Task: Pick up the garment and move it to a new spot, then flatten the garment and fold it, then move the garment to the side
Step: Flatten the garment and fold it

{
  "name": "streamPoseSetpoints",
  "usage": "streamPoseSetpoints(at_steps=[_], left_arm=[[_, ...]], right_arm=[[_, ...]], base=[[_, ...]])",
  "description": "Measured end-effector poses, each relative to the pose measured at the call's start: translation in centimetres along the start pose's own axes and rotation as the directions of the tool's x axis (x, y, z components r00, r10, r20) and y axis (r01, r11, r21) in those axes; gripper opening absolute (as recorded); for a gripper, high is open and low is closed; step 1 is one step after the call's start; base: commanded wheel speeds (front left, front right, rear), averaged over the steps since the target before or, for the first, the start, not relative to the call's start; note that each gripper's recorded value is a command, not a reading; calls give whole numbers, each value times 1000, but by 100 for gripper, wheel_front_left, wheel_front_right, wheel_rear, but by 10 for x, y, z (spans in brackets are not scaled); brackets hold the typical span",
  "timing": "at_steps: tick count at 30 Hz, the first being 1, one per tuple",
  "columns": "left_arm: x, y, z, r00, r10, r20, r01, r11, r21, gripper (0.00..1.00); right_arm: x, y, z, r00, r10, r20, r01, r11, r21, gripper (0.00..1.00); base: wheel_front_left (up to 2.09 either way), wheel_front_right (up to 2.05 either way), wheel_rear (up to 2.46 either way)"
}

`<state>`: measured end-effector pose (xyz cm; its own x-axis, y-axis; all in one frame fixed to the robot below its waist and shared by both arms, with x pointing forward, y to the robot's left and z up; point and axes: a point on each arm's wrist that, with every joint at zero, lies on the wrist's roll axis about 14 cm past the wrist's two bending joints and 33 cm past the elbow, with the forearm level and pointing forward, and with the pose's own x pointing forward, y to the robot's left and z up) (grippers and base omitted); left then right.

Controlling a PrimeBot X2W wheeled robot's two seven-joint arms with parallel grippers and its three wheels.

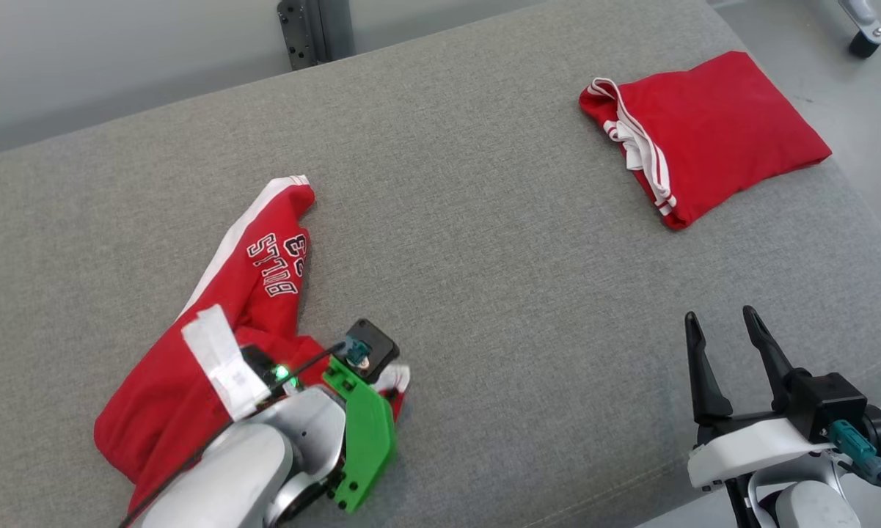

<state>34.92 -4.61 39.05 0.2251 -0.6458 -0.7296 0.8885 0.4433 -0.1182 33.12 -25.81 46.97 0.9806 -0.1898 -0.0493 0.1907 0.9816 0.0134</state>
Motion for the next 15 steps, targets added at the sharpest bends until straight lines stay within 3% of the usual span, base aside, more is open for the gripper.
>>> streamPoseSetpoints(at_steps=[2,6,7,12,13,14,15], left_arm=[[-6,8,40,980,52,191,-41,997,-60,0],[-23,27,100,861,191,471,-139,980,-143,0],[-24,27,106,835,208,509,-144,976,-164,0],[-4,9,117,792,200,577,-123,978,-170,0],[1,5,117,788,195,584,-110,978,-177,11],[6,0,115,789,187,586,-99,979,-179,34],[12,-3,112,789,180,587,-96,980,-172,76]], right_arm=[[1,2,1,1000,5,4,-5,1000,1,100],[3,7,3,1000,21,13,-21,1000,3,100],[4,8,3,1000,25,13,-25,1000,4,100],[8,12,6,999,36,22,-36,999,2,100],[8,12,6,999,36,21,-36,999,1,100],[8,11,6,999,35,20,-35,999,0,100],[8,11,5,999,33,18,-33,999,0,100]], base=[[0,0,0],[0,0,0],[0,0,0],[0,0,0],[0,0,0],[0,0,0],[0,0,0]])
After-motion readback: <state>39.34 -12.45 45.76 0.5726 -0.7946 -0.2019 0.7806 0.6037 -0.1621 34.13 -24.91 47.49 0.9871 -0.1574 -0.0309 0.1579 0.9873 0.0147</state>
